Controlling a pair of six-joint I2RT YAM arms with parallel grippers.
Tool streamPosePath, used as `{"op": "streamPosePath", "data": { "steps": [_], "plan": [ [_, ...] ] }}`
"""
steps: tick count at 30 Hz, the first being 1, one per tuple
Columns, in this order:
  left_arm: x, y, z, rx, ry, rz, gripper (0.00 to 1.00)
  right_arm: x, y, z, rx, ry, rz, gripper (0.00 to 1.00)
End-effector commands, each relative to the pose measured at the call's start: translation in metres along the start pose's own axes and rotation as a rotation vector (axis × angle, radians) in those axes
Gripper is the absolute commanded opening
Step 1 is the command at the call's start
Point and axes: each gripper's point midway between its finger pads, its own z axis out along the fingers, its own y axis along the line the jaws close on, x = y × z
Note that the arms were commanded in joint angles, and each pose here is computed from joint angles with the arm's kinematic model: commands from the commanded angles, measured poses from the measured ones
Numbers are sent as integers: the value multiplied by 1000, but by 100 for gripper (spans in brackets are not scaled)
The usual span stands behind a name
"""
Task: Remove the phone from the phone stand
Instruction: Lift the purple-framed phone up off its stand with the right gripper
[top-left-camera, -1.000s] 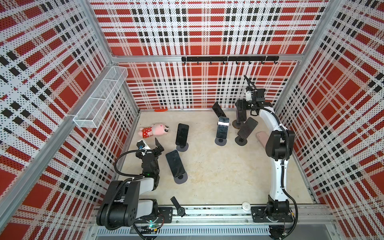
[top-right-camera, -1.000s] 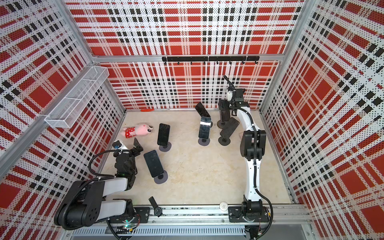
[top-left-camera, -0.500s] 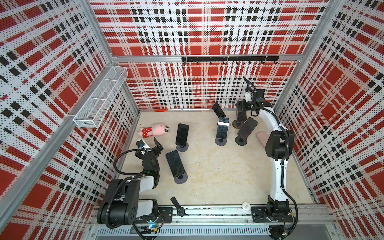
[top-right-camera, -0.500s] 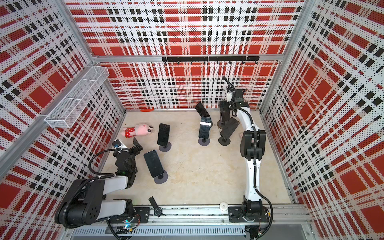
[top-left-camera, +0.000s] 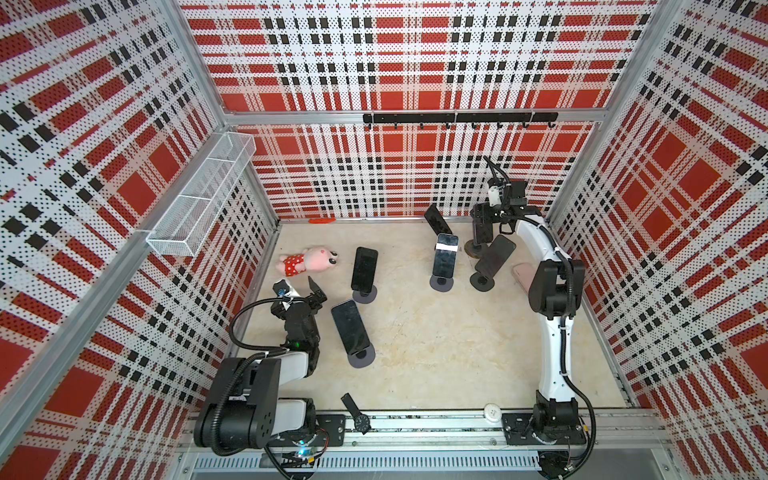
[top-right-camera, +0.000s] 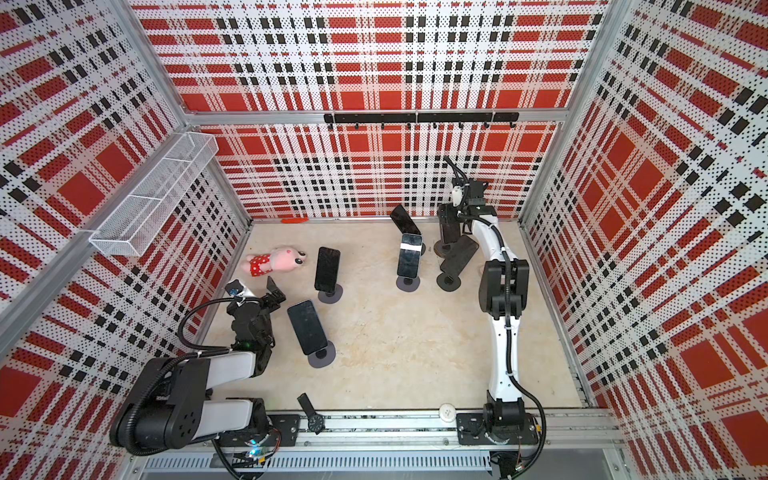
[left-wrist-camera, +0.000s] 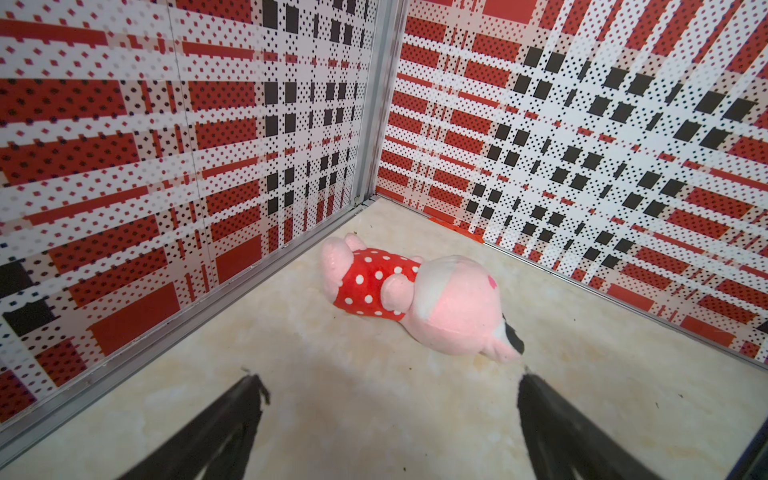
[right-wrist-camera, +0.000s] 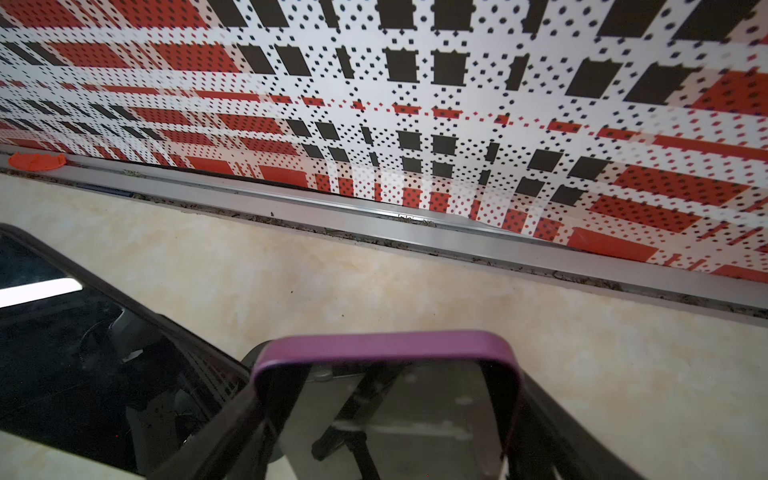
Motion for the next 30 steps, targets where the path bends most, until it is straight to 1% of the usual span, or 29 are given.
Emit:
{"op": "streamPosePath", "data": {
  "steps": [1,9,13,20,30],
  "plan": [
    [-9,-1,6,-11,-22,-15,98,-6,-5,1,11,-19,-7,80],
    [-8,-2,8,-14,-15,-11,98,-10,-4,-6,22,-28,-12,73],
    [-7,-3,10,-13,-5,-7,98,-14,1,-8,-1,-41,7,70],
    [-4,-4,16,-12,15,0,98,-25,7,-23,-25,-80,27,67],
    [-4,-3,12,-13,9,-3,98,-45,13,-48,-25,-145,34,66]
  ]
}}
